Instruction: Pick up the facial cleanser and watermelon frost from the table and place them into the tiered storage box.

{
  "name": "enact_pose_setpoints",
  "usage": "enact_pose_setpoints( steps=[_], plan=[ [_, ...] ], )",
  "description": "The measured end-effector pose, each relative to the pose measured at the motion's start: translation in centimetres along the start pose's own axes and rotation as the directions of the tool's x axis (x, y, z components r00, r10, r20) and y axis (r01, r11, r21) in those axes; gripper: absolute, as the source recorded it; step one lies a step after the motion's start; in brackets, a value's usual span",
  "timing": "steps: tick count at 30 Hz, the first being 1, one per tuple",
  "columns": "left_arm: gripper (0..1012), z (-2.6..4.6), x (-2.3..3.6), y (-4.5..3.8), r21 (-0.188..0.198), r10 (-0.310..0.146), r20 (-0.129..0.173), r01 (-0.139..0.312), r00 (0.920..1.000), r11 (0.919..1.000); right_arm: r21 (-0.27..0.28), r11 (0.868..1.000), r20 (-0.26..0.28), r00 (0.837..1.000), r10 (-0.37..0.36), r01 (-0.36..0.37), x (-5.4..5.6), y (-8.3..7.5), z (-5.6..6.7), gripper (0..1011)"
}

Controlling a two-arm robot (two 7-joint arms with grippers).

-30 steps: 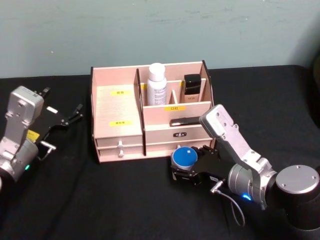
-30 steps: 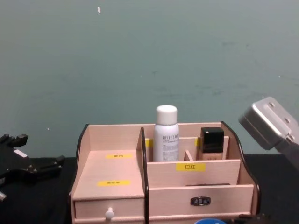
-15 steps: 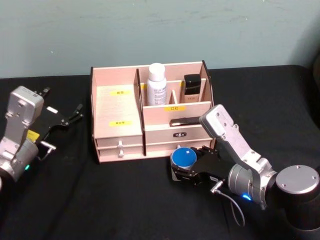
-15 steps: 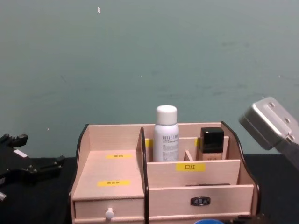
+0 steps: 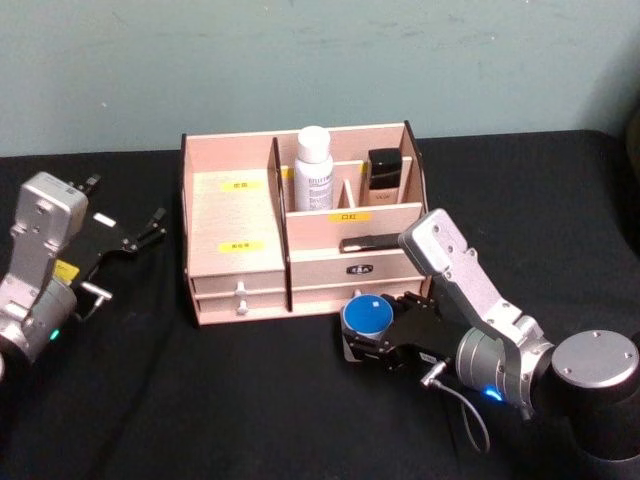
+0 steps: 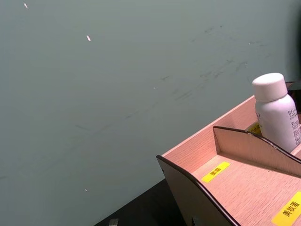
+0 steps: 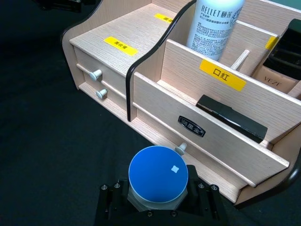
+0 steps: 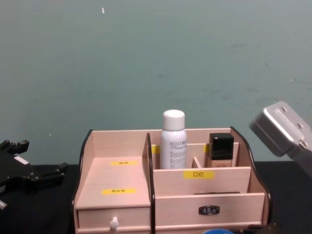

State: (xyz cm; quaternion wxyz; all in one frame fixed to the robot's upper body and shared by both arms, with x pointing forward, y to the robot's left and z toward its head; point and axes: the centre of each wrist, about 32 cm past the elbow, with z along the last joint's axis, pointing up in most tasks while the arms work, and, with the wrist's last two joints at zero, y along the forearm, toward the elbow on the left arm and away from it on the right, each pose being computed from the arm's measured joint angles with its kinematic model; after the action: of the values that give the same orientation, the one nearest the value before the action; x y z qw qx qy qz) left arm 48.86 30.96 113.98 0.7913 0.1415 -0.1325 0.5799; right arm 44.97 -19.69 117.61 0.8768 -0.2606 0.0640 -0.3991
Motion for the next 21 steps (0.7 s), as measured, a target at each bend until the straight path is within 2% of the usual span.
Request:
enact_pose_setpoints(
  steps=[11,21],
  plan=[
    [1010,0.0,0.0,0.0,0.0,0.0,0.0,0.0,1.0,1.0,0.023,1.0,-0.011,1.0,0.015,-0.015,0.12,-0.03,-0.32,733],
    [1010,0.0,0.0,0.0,0.0,0.0,0.0,0.0,1.0,1.0,0.039,0.999,-0.01,1.0,0.021,-0.021,0.33,-0.3,-0.13,733]
  ],
)
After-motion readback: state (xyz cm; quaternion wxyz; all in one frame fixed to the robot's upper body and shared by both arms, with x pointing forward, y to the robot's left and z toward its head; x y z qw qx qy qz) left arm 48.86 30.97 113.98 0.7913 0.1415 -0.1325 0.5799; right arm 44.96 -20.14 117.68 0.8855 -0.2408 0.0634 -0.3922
